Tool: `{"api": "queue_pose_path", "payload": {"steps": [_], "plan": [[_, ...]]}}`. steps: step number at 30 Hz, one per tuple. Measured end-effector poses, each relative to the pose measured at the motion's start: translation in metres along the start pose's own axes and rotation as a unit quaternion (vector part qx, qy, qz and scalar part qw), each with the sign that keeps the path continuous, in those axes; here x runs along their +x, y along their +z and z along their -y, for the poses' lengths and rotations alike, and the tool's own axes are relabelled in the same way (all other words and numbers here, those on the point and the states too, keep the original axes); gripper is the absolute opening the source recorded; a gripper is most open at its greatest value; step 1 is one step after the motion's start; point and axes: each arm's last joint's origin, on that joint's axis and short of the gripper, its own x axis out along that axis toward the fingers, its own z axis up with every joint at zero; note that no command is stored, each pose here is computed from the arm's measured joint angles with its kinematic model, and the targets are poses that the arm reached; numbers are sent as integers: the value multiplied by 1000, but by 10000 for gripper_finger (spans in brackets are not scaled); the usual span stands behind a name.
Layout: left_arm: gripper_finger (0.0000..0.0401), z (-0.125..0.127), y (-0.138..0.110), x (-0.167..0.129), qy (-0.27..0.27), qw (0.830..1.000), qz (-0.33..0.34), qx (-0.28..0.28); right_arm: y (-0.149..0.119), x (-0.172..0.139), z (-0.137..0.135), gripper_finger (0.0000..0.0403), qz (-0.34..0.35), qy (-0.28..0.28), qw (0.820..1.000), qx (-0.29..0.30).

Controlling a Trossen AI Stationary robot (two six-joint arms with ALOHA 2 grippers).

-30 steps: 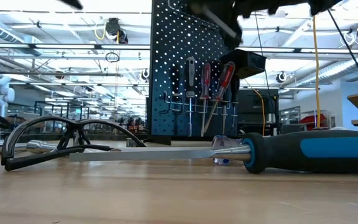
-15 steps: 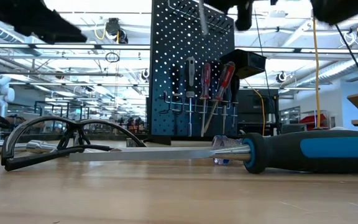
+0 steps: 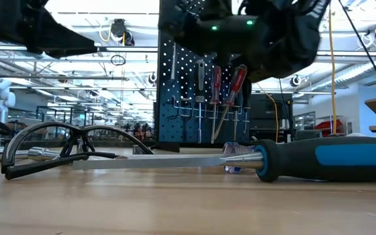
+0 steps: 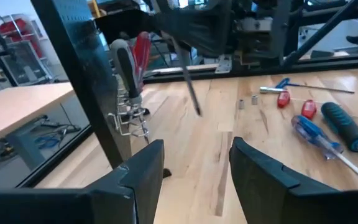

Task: Hang tools onto peg board
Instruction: Hang the gray black screwdriver on the peg board

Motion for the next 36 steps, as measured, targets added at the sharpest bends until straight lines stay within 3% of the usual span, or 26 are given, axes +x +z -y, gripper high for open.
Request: {"api": "queue_pose_path", "payload": {"steps": [8, 16, 36], "plan": [[185, -1, -2, 3, -33, 999, -6, 3, -4, 13, 11, 75, 2, -23, 998, -59], [185, -1, -3, 3, -44, 999, -11, 5, -5, 20, 17, 75, 11, -9, 992, -125], [185, 0, -3, 6, -41, 999, -10, -22, -3, 25, 23, 75, 23, 1, 987, -159]]}}
